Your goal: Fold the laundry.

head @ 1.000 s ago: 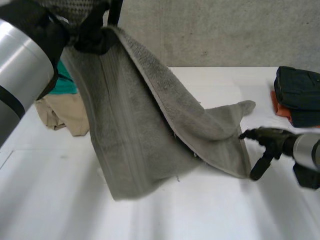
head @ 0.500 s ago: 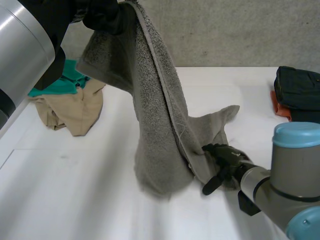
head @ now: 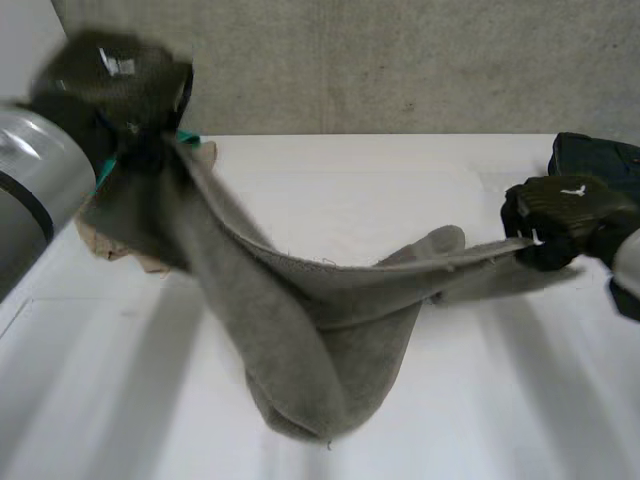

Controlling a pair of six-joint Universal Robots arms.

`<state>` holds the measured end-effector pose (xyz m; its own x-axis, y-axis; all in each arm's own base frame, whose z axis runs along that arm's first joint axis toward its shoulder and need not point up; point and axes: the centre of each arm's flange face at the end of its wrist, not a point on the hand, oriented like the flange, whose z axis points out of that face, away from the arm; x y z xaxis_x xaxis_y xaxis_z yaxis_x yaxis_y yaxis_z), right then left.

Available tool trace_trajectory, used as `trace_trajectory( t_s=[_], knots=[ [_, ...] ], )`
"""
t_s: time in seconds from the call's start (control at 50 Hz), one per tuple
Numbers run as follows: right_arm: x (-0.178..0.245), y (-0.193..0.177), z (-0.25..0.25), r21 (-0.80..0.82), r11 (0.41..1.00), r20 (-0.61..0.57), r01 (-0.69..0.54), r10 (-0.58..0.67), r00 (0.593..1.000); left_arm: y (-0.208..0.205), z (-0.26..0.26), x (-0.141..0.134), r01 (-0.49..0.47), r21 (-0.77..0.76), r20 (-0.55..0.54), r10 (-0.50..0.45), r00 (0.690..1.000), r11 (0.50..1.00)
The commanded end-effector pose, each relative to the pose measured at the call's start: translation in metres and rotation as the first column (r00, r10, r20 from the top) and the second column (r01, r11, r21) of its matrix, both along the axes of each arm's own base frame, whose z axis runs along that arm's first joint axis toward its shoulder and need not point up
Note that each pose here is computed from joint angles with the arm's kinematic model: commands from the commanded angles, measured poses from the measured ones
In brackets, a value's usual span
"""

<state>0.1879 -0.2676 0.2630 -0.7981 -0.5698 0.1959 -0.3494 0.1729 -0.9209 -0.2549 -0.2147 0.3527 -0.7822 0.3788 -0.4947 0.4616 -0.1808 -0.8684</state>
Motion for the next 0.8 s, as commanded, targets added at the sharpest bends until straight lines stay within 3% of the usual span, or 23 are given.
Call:
trace_trajectory(
  t_s=[0.02, 0.08, 0.12, 0.16, 0.22, 0.24, 0.26, 0.28, 0.32, 0.34, 0.38, 0.42, 0.48, 0.62, 0.68, 0.8],
  knots=[
    [-0.003, -0.012, 0.004, 0.153, 0.975, -0.166, -0.16, 0.185, 0.969, -0.051, -0.09, -0.005, 0.07, 0.242, 0.135, -0.105, 0.985, 0.968],
    [0.011, -0.023, -0.005, 0.133, 0.97, -0.224, -0.204, 0.23, 0.947, -0.065, -0.099, -0.013, 0.084, 0.247, 0.137, -0.12, 0.983, 0.965],
    [0.022, -0.049, -0.006, 0.03, 0.98, -0.273, -0.198, 0.198, 0.941, -0.09, -0.09, -0.022, 0.083, 0.159, 0.114, -0.102, 0.988, 0.984],
    [0.03, -0.069, -0.001, -0.076, 0.982, -0.283, -0.171, 0.143, 0.948, -0.109, -0.075, -0.028, 0.08, 0.053, 0.089, -0.085, 0.992, 0.995],
    [0.043, -0.11, 0.03, -0.353, 0.933, -0.198, -0.065, -0.007, 0.98, -0.147, -0.026, -0.033, 0.017, -0.212, -0.009, -0.019, 1.0, 0.977],
    [0.045, -0.119, 0.041, -0.426, 0.904, -0.152, -0.029, -0.039, 0.988, -0.153, -0.01, -0.031, -0.013, -0.274, -0.045, 0.0, 0.999, 0.962],
    [0.046, -0.133, 0.072, -0.566, 0.823, -0.042, 0.051, -0.09, 0.995, -0.158, 0.027, -0.028, -0.07, -0.399, -0.127, 0.021, 0.992, 0.914],
    [0.044, -0.139, 0.087, -0.622, 0.777, 0.022, 0.098, -0.107, 0.994, -0.159, 0.043, -0.025, -0.1, -0.449, -0.17, 0.026, 0.985, 0.888],
    [0.043, -0.147, 0.109, -0.702, 0.69, 0.14, 0.175, -0.107, 0.984, -0.158, 0.068, -0.02, -0.146, -0.519, -0.241, 0.019, 0.97, 0.842],
    [0.042, -0.151, 0.13, -0.759, 0.605, 0.247, 0.24, -0.073, 0.966, -0.156, 0.085, -0.018, -0.179, -0.565, -0.299, 0.002, 0.954, 0.806],
    [0.04, -0.151, 0.148, -0.796, 0.532, 0.324, 0.289, -0.028, 0.946, -0.153, 0.096, -0.015, -0.197, -0.592, -0.338, -0.019, 0.941, 0.781],
    [0.039, -0.148, 0.159, -0.813, 0.5, 0.354, 0.299, 0.016, 0.935, -0.15, 0.103, -0.014, -0.199, -0.614, -0.361, -0.047, 0.932, 0.764],
    [0.042, -0.147, 0.155, -0.809, 0.524, 0.331, 0.267, 0.031, 0.943, -0.148, 0.099, -0.014, -0.187, -0.603, -0.356, -0.051, 0.933, 0.775],
    [0.045, -0.146, 0.119, -0.72, 0.669, 0.266, 0.184, 0.021, 0.964, -0.151, 0.041, -0.01, -0.157, -0.456, -0.291, 0.02, 0.957, 0.876],
    [0.04, -0.147, 0.09, -0.65, 0.742, 0.235, 0.166, -0.012, 0.972, -0.152, 0.0, -0.007, -0.144, -0.361, -0.234, 0.06, 0.97, 0.921],
    [0.027, -0.134, 0.022, -0.466, 0.88, 0.142, 0.096, -0.033, 0.989, -0.151, -0.077, -0.006, -0.081, -0.278, -0.056, 0.068, 0.996, 0.957]
  ],
)
